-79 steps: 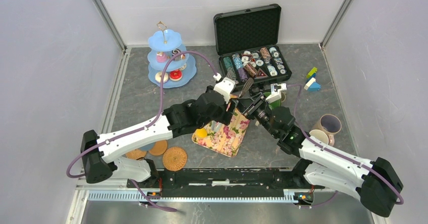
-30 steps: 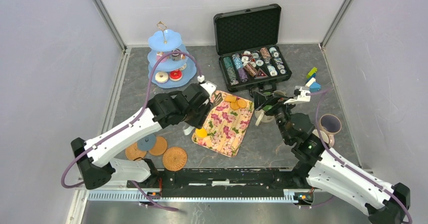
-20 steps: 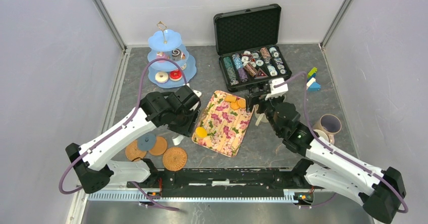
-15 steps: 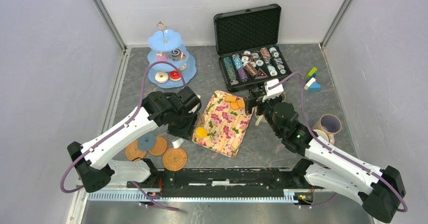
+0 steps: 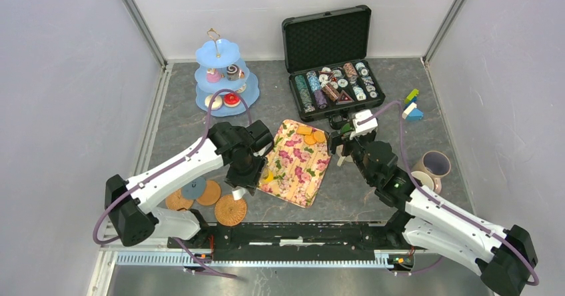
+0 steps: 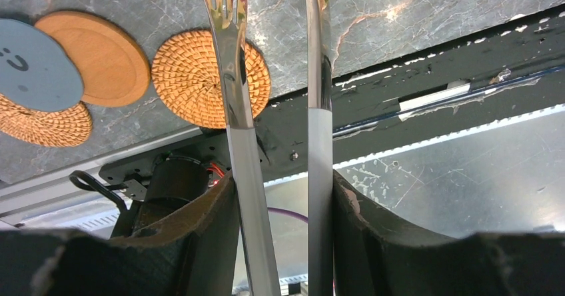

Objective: Serve the afternoon tea
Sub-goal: Move the tray with dessert.

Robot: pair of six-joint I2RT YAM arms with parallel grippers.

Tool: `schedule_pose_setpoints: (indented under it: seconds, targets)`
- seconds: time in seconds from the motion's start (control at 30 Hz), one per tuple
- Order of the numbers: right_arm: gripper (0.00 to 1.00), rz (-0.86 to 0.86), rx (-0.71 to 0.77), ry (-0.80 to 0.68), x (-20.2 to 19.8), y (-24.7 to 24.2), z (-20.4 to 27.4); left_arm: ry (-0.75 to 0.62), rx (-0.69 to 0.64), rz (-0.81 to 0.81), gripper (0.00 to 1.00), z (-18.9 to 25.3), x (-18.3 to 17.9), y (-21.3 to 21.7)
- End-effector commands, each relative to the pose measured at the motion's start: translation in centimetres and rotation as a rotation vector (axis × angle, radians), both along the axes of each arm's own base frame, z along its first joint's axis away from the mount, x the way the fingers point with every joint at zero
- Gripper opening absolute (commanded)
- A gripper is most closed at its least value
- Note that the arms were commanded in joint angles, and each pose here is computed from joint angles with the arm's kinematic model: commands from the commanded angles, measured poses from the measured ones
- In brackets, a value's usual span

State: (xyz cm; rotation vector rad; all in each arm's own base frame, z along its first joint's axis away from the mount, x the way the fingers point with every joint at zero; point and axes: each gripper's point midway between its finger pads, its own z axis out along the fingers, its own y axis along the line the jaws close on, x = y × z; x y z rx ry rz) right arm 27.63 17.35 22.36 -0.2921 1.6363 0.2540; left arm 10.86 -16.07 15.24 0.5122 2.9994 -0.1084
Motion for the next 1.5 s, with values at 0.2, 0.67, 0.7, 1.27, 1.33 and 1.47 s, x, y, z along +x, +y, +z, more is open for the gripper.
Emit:
schedule_pose_setpoints:
  seconds: [0.2,0.67,0.7,1.27,1.33,1.47]
  targets:
    - [0.96,0.004,0.044,-0.037,0.1,0.1,0.8,0.019,-0.088,0.027,0.33,0.1,0.9,-2.9]
    - [0.96,0.002,0.04,-0.021,0.3,0.2,0.0,-0.05,-0.296,-0.012,0.32,4.4,4.5,-9.7]
    - [0.96,0.002,0.038,-0.019,0.3,0.2,0.0,-0.049,-0.321,-0.018,0.31,4.9,4.7,-10.7]
    - [0.96,0.009,0.055,-0.019,0.3,0.1,0.0,-0.023,-0.132,0.063,0.32,3.6,1.5,-3.7]
    - [0.96,0.011,0.058,-0.021,0.2,0.1,0.1,-0.012,-0.12,0.078,0.32,3.0,1.1,-3.0]
    - [0.96,0.014,0.06,-0.019,0.1,0.2,-0.1,-0.004,-0.108,0.095,0.32,2.1,1.0,-2.3]
